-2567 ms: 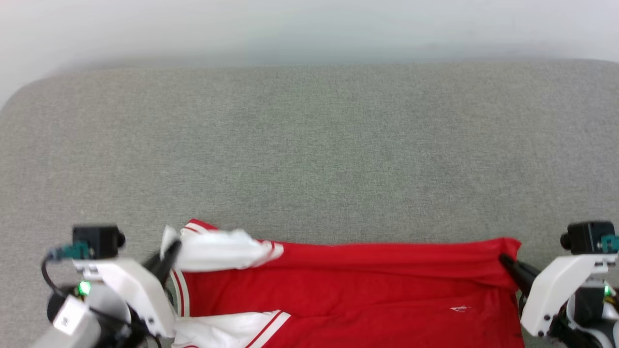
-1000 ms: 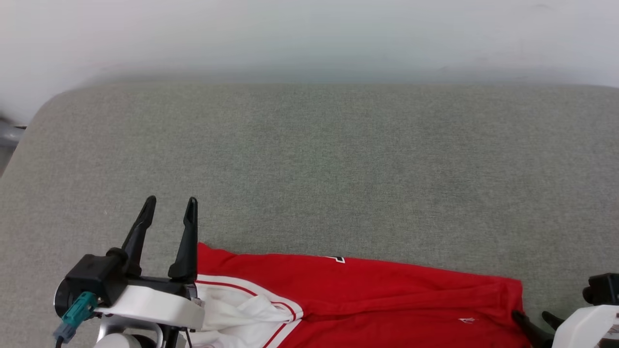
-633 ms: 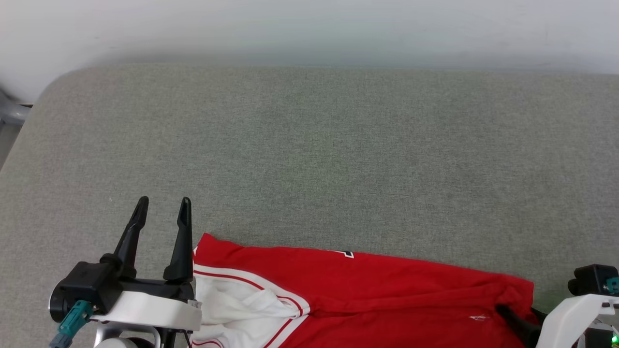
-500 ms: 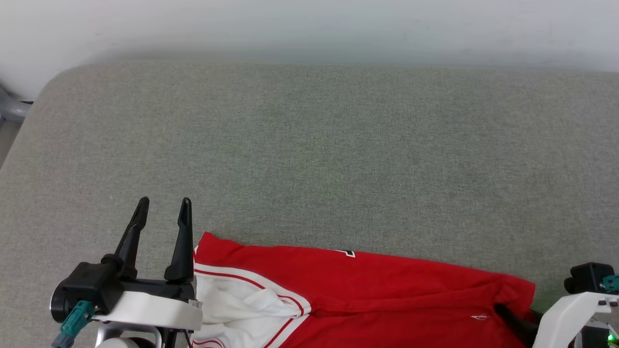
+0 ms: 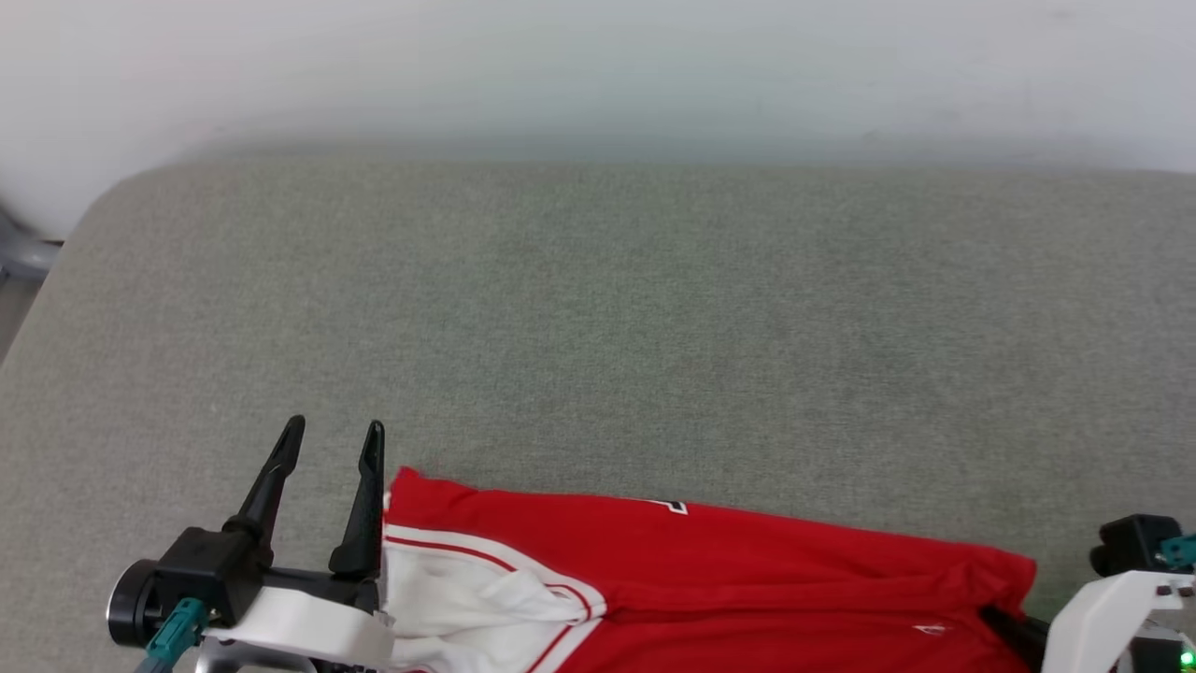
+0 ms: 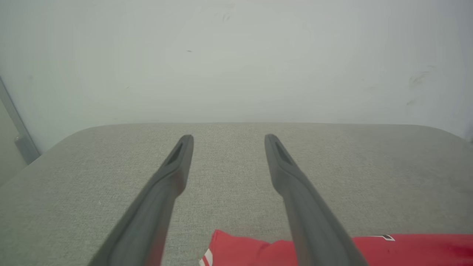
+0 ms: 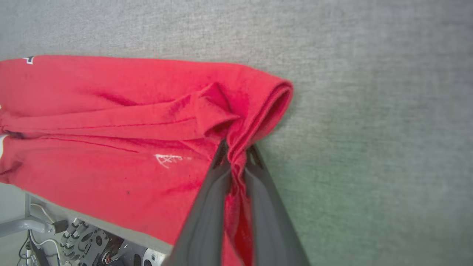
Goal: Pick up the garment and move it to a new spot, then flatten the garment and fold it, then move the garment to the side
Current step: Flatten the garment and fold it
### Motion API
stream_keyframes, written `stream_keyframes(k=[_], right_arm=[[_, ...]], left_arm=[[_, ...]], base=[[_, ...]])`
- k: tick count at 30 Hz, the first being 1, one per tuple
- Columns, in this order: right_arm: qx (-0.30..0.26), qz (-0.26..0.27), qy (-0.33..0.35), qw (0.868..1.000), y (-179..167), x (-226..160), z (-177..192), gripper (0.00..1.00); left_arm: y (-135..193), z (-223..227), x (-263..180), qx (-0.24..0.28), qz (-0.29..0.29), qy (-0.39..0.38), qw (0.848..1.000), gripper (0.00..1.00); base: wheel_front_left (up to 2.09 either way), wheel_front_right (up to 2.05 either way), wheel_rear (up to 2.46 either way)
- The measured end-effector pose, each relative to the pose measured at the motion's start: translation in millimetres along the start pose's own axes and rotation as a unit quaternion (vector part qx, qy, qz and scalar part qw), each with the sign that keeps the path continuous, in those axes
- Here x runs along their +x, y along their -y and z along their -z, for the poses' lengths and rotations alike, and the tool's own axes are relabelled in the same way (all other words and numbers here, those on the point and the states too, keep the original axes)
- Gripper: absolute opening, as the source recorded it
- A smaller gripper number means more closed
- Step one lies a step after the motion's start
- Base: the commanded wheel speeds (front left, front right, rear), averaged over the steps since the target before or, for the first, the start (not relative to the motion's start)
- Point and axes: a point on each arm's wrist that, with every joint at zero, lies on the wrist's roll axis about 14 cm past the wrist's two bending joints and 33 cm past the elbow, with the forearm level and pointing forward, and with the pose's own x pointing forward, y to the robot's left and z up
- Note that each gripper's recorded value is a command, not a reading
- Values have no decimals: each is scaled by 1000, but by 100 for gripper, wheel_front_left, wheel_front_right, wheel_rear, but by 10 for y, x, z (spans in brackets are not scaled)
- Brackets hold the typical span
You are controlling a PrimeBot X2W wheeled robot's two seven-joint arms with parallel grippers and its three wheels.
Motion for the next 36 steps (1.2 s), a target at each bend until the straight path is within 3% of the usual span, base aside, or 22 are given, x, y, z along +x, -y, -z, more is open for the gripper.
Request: stream_keyframes(k=[12,15,20,25,28,32,36], right_arm=[[55,94,46,993,743,-528,-282,0],[88,90,40,991,785,-584,-283,0],[203,-51,12,978,208,-464,-231,0],[282,-185,-24,941,-299,-470,-178,0],[302,-241,-40,922,-449,-492,-229,0],[325,-325,-69,886,-811,-410,-238,0],[320,-378,-92,864,-1206,-320,-265,0]], left_arm=[[186,-45,16,0,25,9,1000,100],[200,-51,17,2,27,10,1000,100],[208,-57,5,1,26,11,1000,100],[206,-62,-29,-2,25,11,1000,100],[190,-55,-50,-3,22,10,1000,100],[166,-25,-78,-3,21,4,1000,100],[123,-14,-93,-1,16,2,1000,100]], base=[[0,0,0],[0,0,0],[0,0,0],[0,0,0],[0,0,0],[0,0,0],[0,0,0]])
